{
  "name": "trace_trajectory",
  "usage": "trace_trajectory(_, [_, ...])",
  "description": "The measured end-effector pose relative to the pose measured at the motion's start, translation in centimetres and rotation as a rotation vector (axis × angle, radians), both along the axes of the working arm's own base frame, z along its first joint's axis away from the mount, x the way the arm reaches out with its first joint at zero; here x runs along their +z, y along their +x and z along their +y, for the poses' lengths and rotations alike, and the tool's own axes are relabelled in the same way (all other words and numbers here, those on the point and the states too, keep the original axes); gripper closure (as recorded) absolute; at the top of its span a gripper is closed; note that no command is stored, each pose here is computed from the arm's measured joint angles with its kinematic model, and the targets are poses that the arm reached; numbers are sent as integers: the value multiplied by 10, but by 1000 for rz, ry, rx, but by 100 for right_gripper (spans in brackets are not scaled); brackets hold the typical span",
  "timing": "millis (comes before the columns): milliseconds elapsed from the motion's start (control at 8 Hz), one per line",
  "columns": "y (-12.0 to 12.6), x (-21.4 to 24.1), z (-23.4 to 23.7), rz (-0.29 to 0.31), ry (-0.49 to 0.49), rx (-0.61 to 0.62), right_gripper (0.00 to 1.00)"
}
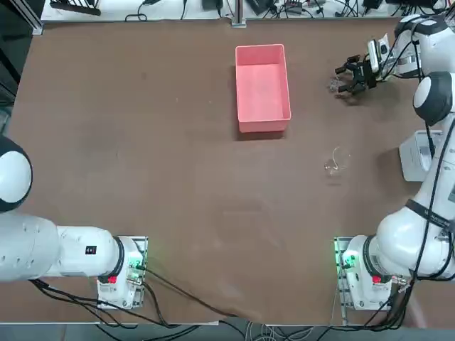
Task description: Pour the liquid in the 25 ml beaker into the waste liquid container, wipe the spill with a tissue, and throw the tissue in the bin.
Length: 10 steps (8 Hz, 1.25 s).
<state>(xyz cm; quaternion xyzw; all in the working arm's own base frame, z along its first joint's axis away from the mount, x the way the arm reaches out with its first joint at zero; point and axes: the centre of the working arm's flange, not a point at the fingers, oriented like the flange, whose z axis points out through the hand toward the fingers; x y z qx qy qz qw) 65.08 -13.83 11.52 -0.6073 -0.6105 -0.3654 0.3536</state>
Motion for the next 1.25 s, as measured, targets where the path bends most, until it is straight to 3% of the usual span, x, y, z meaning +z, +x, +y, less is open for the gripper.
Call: trace_trajectory(1250, [-3, -19, 18, 13, 16, 31, 0])
